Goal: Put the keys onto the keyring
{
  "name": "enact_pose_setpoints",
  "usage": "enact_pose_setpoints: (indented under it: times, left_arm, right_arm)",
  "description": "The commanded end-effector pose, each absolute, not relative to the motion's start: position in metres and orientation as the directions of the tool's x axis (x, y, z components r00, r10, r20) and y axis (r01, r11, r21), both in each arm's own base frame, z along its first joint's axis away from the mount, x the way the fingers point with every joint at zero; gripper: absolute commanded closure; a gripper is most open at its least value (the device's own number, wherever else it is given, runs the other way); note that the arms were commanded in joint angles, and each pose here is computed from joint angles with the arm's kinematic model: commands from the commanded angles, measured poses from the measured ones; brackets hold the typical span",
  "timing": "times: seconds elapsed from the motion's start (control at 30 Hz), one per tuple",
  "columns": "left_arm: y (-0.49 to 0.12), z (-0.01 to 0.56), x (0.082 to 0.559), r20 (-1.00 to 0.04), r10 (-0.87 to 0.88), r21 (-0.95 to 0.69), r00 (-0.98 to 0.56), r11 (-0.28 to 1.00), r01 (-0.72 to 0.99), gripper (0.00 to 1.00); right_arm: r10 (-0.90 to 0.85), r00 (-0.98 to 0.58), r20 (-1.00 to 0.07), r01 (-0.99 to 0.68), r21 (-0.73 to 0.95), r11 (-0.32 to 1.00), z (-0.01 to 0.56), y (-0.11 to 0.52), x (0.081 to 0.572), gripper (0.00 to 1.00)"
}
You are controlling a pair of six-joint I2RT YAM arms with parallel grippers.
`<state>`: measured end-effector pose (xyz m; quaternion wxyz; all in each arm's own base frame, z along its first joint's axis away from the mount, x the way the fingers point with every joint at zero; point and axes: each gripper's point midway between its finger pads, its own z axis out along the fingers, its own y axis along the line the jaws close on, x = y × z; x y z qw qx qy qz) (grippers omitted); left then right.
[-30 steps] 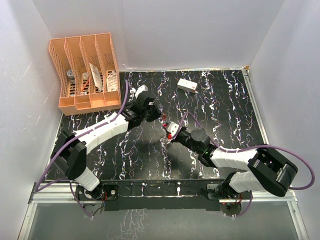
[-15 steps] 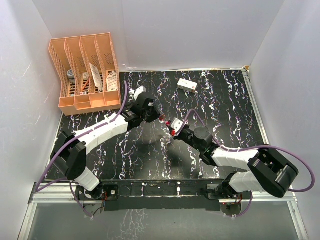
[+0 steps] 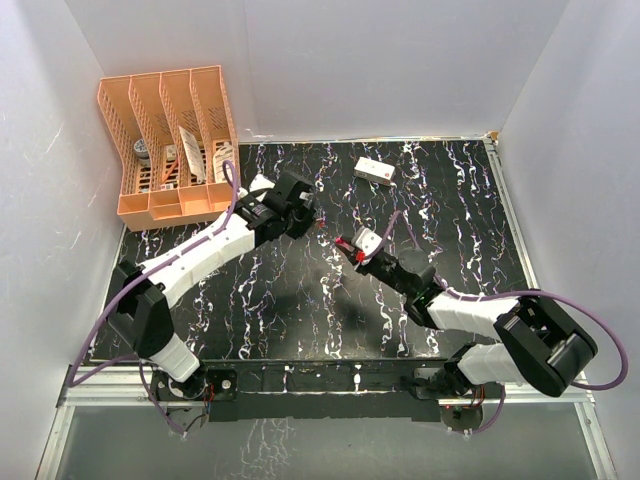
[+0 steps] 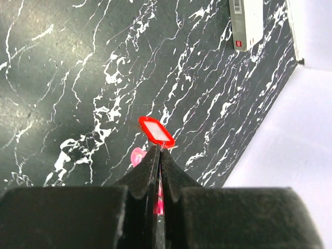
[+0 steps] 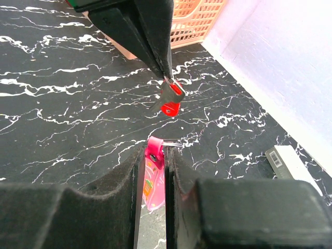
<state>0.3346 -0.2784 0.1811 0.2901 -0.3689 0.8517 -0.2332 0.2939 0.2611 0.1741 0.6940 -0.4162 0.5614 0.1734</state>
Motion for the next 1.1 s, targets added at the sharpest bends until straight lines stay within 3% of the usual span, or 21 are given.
enact_pose_setpoints:
  times: [0.0, 0.33, 1.07]
  left_arm:
    - [-0.272, 0.173, 0.331, -0.225, -0.857, -0.572, -0.464, 0.501, -0.649, 1.0]
    - [-0.274, 0.158, 0.322, -0.143, -0.9, -0.51, -0.412, 0.424, -0.748, 1.0]
    - [-0.279, 0.149, 0.316, -0.127, -0.895, -0.451, -0.428, 0.437, -0.778, 1.0]
  right_arm:
    - [-0.123, 0.381, -0.916, -0.718, -0.377, 0.584, 0.204, 0.266, 0.289, 1.0]
    - [-0.104, 0.386, -0.917, -0.767, -0.381, 0.517, 0.208, 0.267, 0.285, 1.0]
    - [-0.094, 0.377, -0.921, -0.841, -0.383, 0.382, 0.197, 0.285, 0.281, 1.0]
